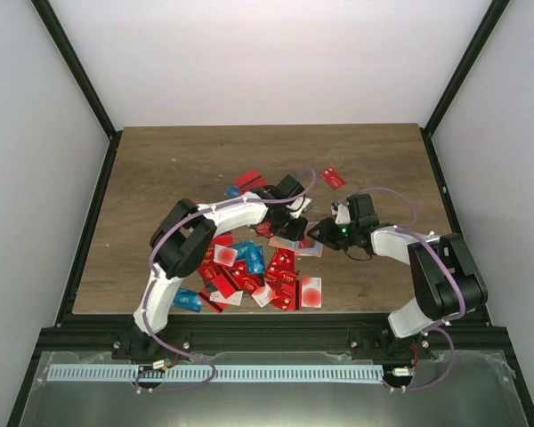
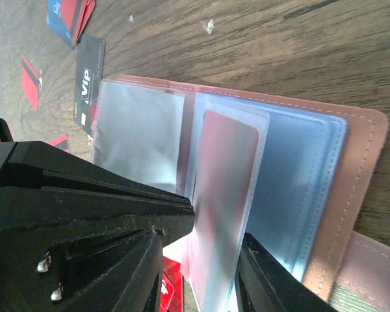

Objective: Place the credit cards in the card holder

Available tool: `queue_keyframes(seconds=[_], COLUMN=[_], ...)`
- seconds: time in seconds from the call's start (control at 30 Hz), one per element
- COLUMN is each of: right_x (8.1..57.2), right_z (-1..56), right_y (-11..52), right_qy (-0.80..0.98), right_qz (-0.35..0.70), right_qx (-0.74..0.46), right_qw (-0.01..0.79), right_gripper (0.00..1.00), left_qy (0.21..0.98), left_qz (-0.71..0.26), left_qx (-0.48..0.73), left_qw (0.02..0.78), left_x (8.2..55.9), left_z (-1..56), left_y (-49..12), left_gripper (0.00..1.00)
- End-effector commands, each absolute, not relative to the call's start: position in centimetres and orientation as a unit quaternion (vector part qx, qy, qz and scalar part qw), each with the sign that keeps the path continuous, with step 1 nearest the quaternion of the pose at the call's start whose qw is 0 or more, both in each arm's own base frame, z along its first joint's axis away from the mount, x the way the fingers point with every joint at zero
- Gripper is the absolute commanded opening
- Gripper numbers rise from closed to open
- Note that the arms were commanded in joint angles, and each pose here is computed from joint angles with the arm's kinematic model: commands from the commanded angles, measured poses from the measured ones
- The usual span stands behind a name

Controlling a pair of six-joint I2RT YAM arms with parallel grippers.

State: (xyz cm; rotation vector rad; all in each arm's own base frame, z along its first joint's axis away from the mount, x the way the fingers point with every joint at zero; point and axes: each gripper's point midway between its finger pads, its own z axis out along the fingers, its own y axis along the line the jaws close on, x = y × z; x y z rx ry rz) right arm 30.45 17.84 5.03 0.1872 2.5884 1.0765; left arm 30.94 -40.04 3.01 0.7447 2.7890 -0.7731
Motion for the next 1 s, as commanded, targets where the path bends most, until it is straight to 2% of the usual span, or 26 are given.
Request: queue_keyframes(seconds=[0.0, 0.43, 0.7, 0.97], right_x=[31.4, 31.8, 33.1, 32.8], right_z=[6.6, 7.1, 7.5, 9.6], right_y=[18.5, 20.9, 25.6, 27.5], right_qy=[0.901, 0.904, 0.902, 0.897], right_qz=[0.394, 0.393, 0.407, 0.412], right_qx=[0.046, 0.024, -0.018, -0.050], right_qw=[0.178, 0.165, 0.144, 0.150], right_gripper=[0.33, 0.33, 0.34, 0.43], left_qy=[0.922, 0.929, 0.936, 0.939], left_qz=[-0.280, -0.278, -0.263, -0.229], left_qx=[0.246, 0.190, 0.154, 0.131], left_qw=[0.102, 0.151, 0.177, 0.219], left_x=[31.5, 33.4, 32.9, 31.5], left_z=[6.8, 10.1, 10.9, 12.6], left_y=[-40.5, -34.8, -30.2, -26.5], left_gripper=[0.04, 0.04, 0.06, 0.22])
